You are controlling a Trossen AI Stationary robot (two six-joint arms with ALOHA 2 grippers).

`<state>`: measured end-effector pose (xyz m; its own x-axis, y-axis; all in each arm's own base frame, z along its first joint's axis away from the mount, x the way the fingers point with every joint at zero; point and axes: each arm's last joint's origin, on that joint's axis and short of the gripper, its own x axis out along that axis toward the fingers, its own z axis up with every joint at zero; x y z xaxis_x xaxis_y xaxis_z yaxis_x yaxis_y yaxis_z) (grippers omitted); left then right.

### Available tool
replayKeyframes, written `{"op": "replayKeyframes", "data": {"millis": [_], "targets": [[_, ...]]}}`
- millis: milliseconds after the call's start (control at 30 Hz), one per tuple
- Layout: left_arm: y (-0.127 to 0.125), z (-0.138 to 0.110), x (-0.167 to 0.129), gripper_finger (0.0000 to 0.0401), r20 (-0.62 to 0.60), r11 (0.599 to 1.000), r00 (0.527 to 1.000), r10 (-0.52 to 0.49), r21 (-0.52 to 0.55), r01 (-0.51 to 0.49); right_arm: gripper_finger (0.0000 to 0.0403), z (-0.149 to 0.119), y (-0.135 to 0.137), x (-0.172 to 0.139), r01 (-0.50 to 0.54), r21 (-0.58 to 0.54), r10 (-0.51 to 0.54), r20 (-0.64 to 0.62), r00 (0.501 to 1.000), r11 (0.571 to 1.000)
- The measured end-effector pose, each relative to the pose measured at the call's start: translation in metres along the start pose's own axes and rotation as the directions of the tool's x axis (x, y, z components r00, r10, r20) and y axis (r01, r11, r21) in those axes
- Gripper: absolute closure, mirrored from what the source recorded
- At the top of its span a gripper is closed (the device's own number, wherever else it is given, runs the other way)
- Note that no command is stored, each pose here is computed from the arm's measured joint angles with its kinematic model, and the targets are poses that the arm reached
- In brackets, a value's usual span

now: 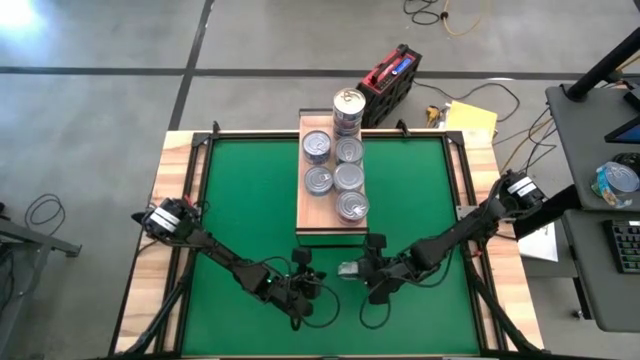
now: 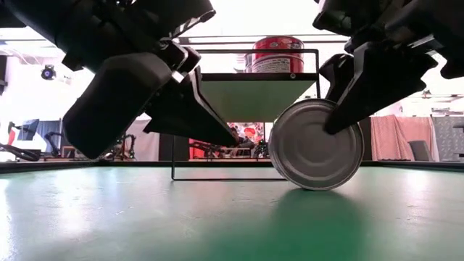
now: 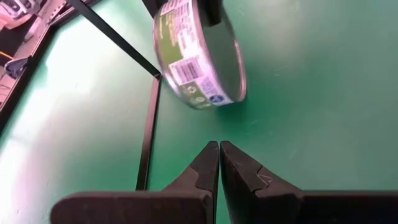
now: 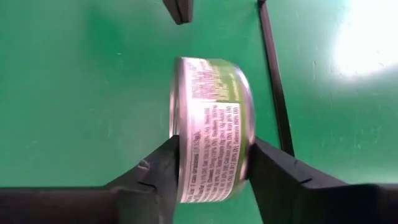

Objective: Stack canned seafood by type on shelf
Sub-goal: Stack the green tuna can on top of the green tuna can on the shelf

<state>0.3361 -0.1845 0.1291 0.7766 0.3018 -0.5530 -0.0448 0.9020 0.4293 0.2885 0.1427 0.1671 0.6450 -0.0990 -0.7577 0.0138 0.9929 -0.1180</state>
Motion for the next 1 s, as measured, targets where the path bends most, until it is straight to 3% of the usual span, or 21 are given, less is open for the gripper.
{"op": "replayKeyframes", "data": {"millis": [100,300,533,700,833,933,1000], "targets": [[0.000,0.001,0.000,0.0401,0.005,1.000,1.000,0.000,-0.001,0.000,0.0270,-0.001,0.001,-0.001,0.012,0.009,-0.012,0.004,1.000,1.000],[-0.001,0.004,-0.005,0.0401,0.023,1.000,1.000,0.015,0.017,-0.015,0.0270,-0.004,0.009,-0.004,0.001,0.006,-0.001,0.005,1.000,1.000],[0.008,0.029,-0.036,0.0401,0.116,0.998,0.993,0.012,0.058,-0.019,0.0270,-0.010,0.024,-0.016,-0.018,-0.030,0.018,0.004,1.000,0.999],[0.022,0.045,-0.060,0.0401,0.181,0.998,0.984,0.001,0.069,-0.014,0.0270,-0.013,0.052,-0.040,0.078,-0.201,-0.052,0.130,0.990,0.976],[0.035,0.055,-0.079,0.0401,0.213,0.994,0.977,-0.003,0.104,-0.020,0.0270,-0.011,0.078,-0.069,0.240,-0.310,-0.145,0.301,0.943,0.920],[0.049,0.061,-0.095,0.0401,0.233,0.986,0.973,0.006,0.162,-0.045,0.0270,-0.006,0.088,-0.090,0.394,-0.308,-0.246,0.424,0.872,0.866],[0.062,0.063,-0.107,0.0401,0.235,0.975,0.971,0.037,0.203,-0.087,0.0270,0.004,0.084,-0.105,0.419,-0.283,-0.262,0.459,0.849,0.863]]}}
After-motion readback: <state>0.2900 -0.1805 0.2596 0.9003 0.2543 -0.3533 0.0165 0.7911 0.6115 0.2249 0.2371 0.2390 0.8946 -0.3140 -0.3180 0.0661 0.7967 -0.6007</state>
